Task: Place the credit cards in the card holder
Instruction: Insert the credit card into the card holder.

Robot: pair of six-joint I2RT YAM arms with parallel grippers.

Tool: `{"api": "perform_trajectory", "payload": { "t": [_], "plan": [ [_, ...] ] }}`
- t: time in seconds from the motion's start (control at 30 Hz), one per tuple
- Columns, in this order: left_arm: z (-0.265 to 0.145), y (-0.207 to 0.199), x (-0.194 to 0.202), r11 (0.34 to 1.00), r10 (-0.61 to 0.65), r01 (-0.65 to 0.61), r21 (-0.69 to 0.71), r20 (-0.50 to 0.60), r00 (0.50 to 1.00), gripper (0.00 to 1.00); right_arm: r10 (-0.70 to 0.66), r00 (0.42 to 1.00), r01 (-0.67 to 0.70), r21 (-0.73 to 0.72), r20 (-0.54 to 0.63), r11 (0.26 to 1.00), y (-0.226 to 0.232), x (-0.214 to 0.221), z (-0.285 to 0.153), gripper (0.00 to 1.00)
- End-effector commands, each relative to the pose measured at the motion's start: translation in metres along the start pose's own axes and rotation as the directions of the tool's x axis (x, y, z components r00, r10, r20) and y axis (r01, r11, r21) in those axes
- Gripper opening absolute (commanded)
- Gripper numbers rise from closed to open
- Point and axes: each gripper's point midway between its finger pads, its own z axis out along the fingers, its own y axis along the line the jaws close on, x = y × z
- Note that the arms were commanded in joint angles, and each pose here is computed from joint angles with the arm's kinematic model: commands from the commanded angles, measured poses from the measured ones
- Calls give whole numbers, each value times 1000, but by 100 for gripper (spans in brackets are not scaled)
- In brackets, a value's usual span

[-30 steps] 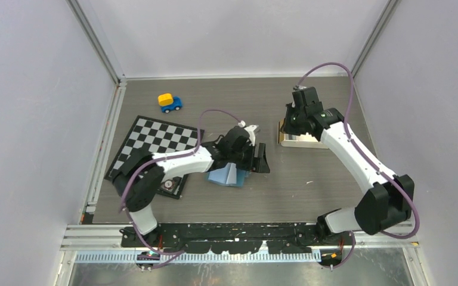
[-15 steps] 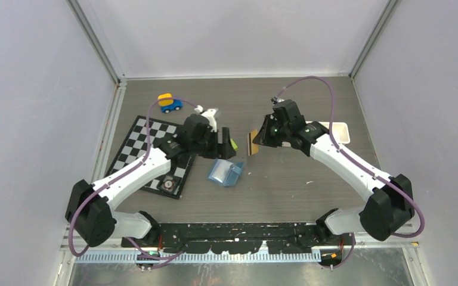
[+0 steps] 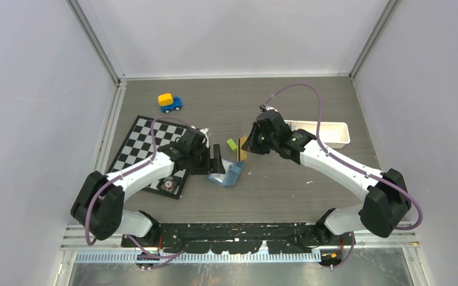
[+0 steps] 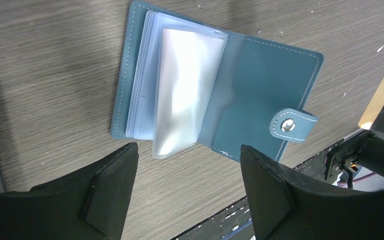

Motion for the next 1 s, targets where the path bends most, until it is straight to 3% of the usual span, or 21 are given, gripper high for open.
{"api": "perform_trajectory", "payload": {
  "t": [0.0,0.27,0.53,0.97],
  "plan": [
    [11,-17,2,994,-22,24,107,-21,1000,76,15,998,-17,45,60,999,-9,-8,-2,1],
    [25,-39,5,974,-9,16,228,-32,999,69,0,998,-2,40,60,999,-8,-8,-7,0],
    [32,-85,16,929,135,-129,348,5,991,67,23,998,-23,13,55,1000,-2,-8,-3,1],
    [50,-88,40,924,188,-160,348,-48,981,66,48,998,-49,30,31,998,-9,9,32,0]
  ]
}}
